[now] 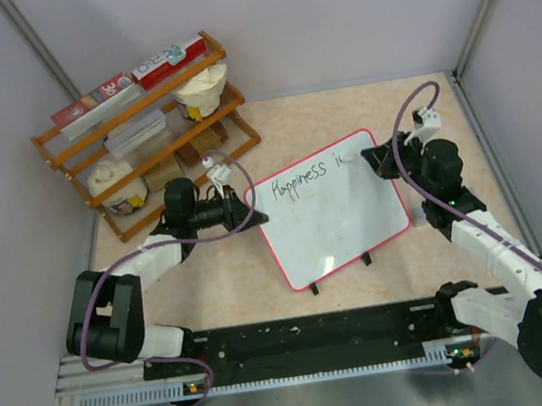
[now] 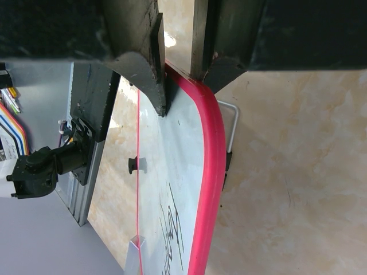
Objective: Write a sentence on the whiteboard
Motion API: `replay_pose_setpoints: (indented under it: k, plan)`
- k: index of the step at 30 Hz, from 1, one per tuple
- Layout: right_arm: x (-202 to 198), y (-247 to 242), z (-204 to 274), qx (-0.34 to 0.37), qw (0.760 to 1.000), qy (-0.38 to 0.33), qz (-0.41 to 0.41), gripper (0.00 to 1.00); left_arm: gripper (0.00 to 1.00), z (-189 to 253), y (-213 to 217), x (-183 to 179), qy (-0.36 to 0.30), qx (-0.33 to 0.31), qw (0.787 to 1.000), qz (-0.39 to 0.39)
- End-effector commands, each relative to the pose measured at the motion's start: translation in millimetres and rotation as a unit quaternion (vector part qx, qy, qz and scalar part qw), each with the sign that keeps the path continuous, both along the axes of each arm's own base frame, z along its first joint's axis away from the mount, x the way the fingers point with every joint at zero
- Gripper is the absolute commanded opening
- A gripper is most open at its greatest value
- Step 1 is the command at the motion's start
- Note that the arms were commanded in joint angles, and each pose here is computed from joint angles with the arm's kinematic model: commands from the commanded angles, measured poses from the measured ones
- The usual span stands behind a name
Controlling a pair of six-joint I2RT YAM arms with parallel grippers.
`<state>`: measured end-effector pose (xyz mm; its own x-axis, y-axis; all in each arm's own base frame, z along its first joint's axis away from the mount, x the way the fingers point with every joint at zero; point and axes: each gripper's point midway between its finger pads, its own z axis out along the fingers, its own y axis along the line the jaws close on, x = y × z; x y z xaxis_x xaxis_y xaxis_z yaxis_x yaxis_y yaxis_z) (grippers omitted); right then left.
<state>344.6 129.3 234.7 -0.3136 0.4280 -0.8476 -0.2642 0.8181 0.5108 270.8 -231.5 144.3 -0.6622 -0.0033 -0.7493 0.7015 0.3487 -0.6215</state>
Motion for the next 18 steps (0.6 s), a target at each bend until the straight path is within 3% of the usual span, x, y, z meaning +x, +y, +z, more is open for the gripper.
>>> replay_pose_setpoints:
  k: [1,18]
  plan:
    - [-5.4,-5.3,-10.3,-0.014,1.0,0.006,-0.003,0.0,0.0,-18.3,0.3,-2.1,-0.043,0.037,0.998,-0.009]
    - [-3.0,-6.0,-0.9,-0.01,1.0,-0.004,-0.007,0.0,0.0,-18.0,0.3,-2.5,-0.044,0.037,0.998,-0.01]
